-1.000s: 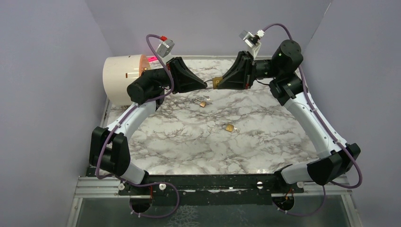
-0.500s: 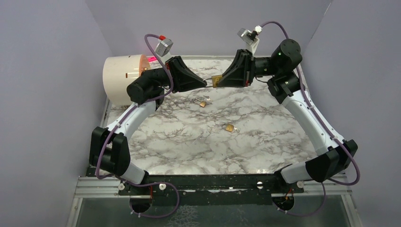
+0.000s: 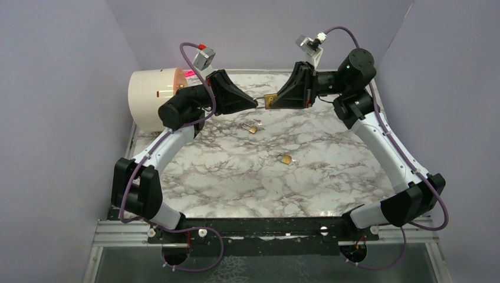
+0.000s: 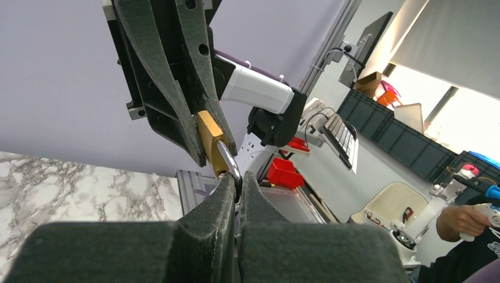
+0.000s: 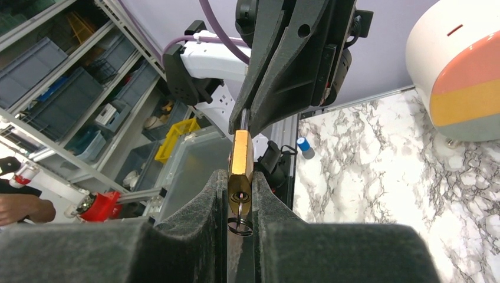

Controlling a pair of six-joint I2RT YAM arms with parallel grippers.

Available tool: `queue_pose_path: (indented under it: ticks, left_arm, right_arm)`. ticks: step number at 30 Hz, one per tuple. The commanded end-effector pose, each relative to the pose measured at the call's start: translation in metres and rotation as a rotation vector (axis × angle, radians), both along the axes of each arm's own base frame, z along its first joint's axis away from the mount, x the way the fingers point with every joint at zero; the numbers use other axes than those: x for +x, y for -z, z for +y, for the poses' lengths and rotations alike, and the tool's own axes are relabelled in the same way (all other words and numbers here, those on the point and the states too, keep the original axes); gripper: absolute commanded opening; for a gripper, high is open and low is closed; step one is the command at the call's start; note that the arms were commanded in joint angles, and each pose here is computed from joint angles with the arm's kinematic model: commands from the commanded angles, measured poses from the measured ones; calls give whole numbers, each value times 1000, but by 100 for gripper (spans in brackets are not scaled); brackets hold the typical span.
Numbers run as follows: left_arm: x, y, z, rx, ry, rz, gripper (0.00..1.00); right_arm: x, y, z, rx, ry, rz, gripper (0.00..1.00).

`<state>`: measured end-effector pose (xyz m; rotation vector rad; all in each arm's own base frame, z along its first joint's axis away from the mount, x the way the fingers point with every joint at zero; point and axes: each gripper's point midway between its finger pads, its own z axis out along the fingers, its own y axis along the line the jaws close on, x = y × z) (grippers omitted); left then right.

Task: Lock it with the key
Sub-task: Lock the lock.

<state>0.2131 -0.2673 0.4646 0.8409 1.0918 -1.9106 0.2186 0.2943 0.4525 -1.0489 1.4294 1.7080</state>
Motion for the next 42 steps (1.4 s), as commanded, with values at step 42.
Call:
queue_pose_path:
  ticks: [42]
  left_arm:
    - [-26, -6, -29, -168, 91, -210, 0]
  right_arm:
    - [-18, -22, 29, 19, 7, -105, 21]
